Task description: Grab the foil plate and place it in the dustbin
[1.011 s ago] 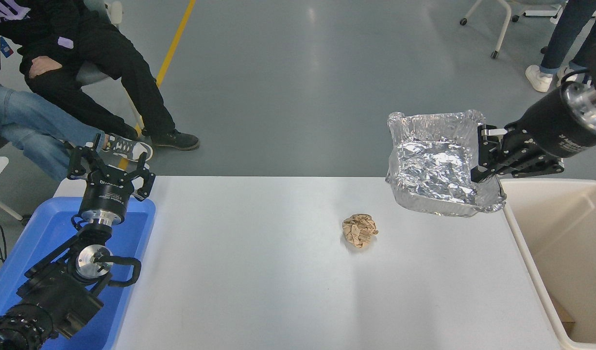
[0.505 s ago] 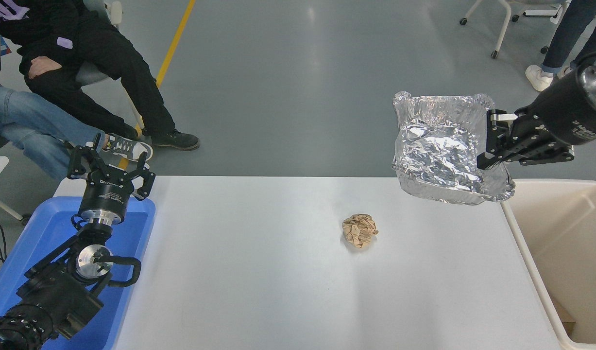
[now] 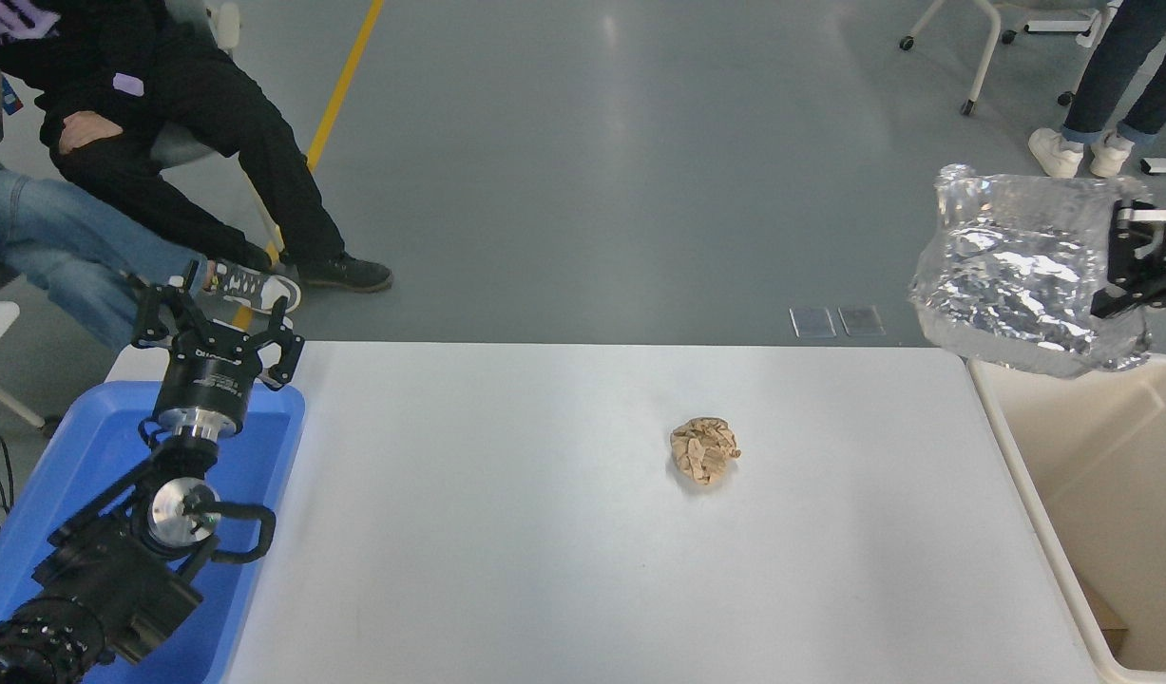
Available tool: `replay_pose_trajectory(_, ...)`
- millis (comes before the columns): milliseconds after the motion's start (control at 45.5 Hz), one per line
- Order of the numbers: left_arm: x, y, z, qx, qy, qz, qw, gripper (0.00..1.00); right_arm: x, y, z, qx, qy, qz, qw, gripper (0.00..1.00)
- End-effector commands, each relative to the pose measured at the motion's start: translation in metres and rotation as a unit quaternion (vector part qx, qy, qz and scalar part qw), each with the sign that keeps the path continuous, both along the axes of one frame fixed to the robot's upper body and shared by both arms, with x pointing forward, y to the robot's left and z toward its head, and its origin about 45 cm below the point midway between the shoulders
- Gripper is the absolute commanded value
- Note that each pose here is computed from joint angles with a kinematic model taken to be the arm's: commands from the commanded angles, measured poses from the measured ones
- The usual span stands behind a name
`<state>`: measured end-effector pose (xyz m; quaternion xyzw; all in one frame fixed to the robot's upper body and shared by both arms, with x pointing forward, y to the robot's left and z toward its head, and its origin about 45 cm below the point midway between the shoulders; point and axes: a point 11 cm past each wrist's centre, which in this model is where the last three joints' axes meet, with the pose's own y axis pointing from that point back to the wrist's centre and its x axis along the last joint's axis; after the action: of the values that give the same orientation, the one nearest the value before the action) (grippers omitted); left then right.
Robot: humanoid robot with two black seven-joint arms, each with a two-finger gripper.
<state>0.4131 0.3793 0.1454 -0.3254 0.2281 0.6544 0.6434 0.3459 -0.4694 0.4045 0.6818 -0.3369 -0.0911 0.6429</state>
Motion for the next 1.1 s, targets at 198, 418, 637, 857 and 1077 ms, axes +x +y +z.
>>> replay_pose_trajectory(198, 0.0, 0.0, 0.0, 0.001, 0.0, 0.0, 1.0, 0.99, -0.045, -0.113, -0.072, -0.027, -0.041, -0.174, 0.984, 0.0)
replay_pose_trajectory(418, 0.0, 0.0, 0.0, 0.0, 0.0, 0.0, 1.0, 0.99, -0.07, -0.158, -0.141, -0.132, -0.048, -0.227, 0.964, 0.0)
replay_pose_trajectory(637, 0.0, 0.0, 0.0, 0.0, 0.0, 0.0, 1.0, 0.99, -0.064, -0.17, -0.196, -0.172, -0.053, -0.227, 0.957, 0.0)
replay_pose_trajectory(857, 0.0, 0.0, 0.0, -0.001, 0.0, 0.0, 1.0, 0.99, -0.058, -0.167, -0.242, -0.223, -0.102, -0.232, 0.941, 0.0)
replay_pose_trajectory(1077, 0.0, 0.0, 0.0, -0.001, 0.0, 0.0, 1.0, 0.99, -0.059, -0.168, -0.261, -0.249, -0.155, -0.261, 0.92, 0.0)
